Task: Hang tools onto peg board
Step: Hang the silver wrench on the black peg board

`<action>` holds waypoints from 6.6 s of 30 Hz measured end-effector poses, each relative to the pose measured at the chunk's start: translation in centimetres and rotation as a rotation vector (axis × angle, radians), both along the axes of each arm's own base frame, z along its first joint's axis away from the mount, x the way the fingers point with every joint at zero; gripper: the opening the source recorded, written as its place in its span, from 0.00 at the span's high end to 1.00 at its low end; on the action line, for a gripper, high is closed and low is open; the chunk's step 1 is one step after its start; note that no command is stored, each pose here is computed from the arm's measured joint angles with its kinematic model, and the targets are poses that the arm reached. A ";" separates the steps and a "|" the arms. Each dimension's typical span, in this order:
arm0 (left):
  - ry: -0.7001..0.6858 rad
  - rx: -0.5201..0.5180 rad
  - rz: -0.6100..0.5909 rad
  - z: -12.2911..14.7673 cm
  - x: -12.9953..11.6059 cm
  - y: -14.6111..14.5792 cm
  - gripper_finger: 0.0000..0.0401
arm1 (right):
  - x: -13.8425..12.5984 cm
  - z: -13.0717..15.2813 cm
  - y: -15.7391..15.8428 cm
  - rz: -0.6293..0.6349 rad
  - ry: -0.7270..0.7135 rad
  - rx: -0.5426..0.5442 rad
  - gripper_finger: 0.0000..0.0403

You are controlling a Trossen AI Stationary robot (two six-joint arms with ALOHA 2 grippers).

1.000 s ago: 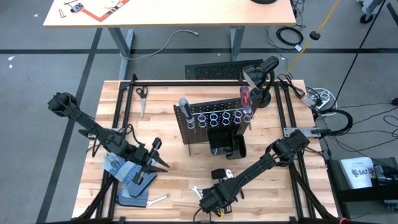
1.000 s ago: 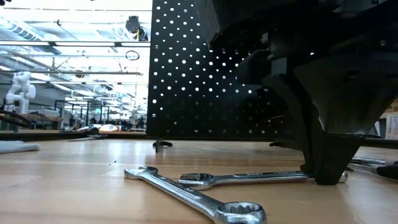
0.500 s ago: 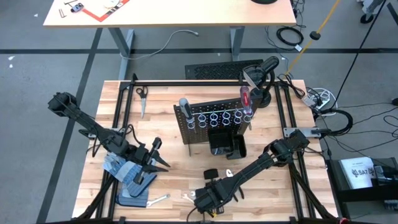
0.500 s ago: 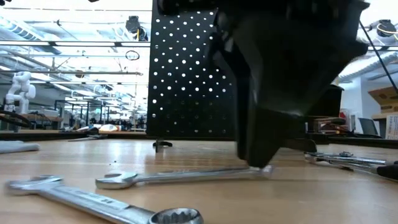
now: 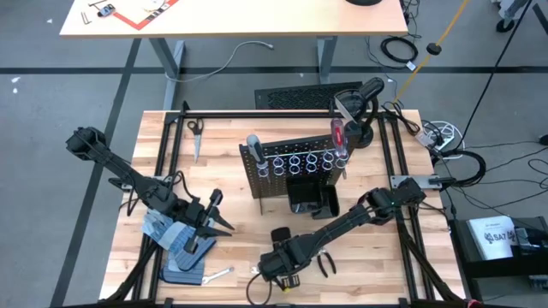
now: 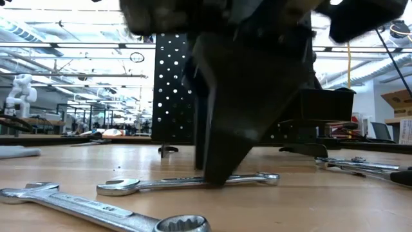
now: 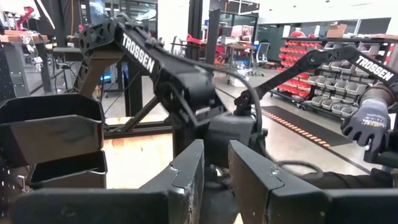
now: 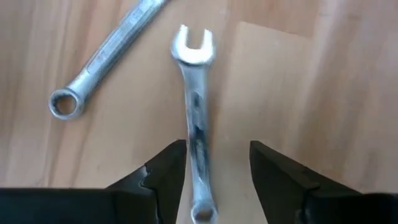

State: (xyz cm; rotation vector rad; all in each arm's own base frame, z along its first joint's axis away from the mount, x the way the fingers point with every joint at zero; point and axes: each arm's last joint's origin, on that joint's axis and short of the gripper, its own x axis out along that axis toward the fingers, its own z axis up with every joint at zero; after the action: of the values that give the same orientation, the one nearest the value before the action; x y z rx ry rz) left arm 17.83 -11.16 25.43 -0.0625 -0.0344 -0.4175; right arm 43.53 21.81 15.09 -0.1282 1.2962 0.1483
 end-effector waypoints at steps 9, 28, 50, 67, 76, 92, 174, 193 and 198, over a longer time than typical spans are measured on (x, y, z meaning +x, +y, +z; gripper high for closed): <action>0.019 0.011 0.014 -0.2 0.2 0.2 0.80 | 0.3 -2.0 -0.4 -0.035 0.051 -0.030 0.60; 0.055 0.003 0.012 -0.5 0.2 0.2 0.80 | 0.8 -2.2 -1.2 0.031 0.055 -0.002 0.96; 0.625 0.196 0.103 -8.8 1.3 -0.7 0.80 | 2.2 1.0 -0.5 0.067 -0.052 -0.015 1.00; 0.643 0.210 0.055 -11.7 3.0 -1.8 0.80 | 2.5 3.0 0.1 0.053 -0.095 0.025 1.00; 0.655 0.184 0.062 -12.1 3.5 -1.6 0.80 | 3.1 1.3 0.8 0.085 -0.134 0.003 0.74; 0.650 0.169 0.059 -12.0 3.6 -1.5 0.80 | 3.5 -2.7 -1.3 0.017 0.026 -0.057 0.79; 0.641 0.190 0.092 -12.2 3.8 -1.2 0.80 | 0.5 -1.3 -0.8 -0.132 0.017 -0.004 1.00; 0.647 0.192 0.085 -12.3 3.8 -1.2 0.80 | 1.2 -0.2 -1.0 -0.127 -0.095 -0.175 1.00; 0.647 0.191 0.085 -12.3 3.8 -1.2 0.80 | 1.1 -0.1 -1.3 -0.151 -0.110 -0.234 1.00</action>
State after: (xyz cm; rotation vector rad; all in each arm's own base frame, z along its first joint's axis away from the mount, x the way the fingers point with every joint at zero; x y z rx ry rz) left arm 21.63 -12.36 13.18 -0.0053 0.6377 -0.2990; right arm 44.65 20.55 14.98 -0.2342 1.2049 -0.1388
